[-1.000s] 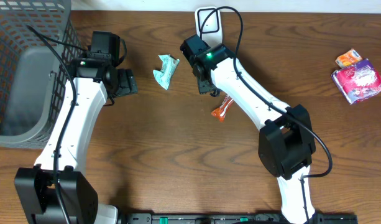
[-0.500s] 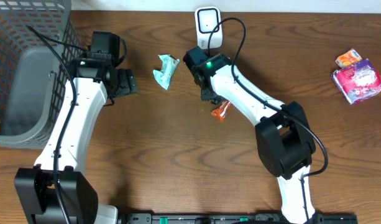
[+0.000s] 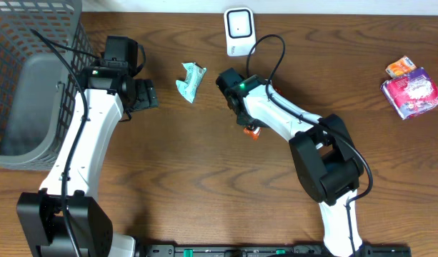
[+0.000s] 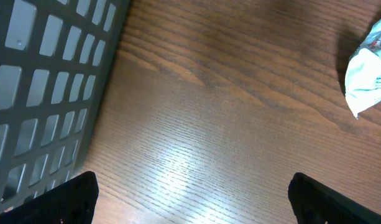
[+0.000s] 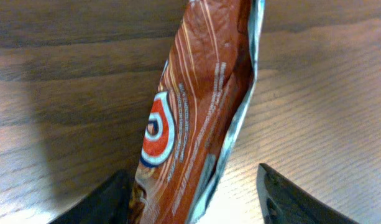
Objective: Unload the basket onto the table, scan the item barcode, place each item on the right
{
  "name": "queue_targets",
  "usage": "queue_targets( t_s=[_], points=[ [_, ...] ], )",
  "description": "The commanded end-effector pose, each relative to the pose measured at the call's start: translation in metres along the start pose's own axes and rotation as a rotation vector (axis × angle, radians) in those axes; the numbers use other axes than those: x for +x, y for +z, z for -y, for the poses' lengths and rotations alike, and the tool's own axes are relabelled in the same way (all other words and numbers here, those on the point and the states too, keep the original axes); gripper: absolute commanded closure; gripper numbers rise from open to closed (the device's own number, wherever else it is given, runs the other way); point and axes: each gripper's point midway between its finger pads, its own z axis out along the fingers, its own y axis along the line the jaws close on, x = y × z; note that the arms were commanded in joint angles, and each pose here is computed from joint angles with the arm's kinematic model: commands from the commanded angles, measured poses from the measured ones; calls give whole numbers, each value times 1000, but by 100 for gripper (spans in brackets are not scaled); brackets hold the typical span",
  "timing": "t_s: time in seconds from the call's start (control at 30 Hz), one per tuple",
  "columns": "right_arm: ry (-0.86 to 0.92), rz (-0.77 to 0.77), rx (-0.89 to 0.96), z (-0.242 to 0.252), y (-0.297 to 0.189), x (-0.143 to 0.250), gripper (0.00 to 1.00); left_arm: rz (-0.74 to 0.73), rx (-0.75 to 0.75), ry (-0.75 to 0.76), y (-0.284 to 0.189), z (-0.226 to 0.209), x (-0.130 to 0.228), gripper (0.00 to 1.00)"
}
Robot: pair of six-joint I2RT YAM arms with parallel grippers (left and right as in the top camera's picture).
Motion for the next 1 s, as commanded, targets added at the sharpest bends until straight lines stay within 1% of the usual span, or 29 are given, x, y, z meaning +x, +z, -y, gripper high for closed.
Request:
queue_targets(
  t_s=[0.0,0.03,0.07,0.13,0.2,0.23,0.4,0.6,0.73,0.87,0.97],
  points=[
    [26,9,33,7,10,1,53,-2,-23,6,2,-4,-1,2],
    [25,4,29,6,10,2,59,-2,-23,6,2,-4,-1,2],
    [26,2,25,5,10,2,67,-2,-23,6,2,-4,-1,2],
    [16,-9,2,1,9,3,78,-2,-23,6,2,-4,-1,2],
    [-14,-29,-41,-6,6,2,98,-2,-23,6,2,-4,-1,2],
    [-30,-42,-72,-10,3,0,99,-2,-23,6,2,-4,-1,2],
    [-80,-102,-270,-27,-25,-18,99,-2,-23,6,2,-4,-1,2],
    [-181,-170,-667,-56,-81,-38,99,-2,-23,6,2,-4,-1,2],
    [-272,-217,-954,-68,-110,-37,99,-2,-23,6,2,-4,-1,2],
    [-332,-237,-1118,-71,-126,-33,99,-2,-23,6,2,-4,-1,2],
    [-334,-271,-1215,-76,-135,-26,99,-2,-23,6,2,-4,-1,2]
  ],
)
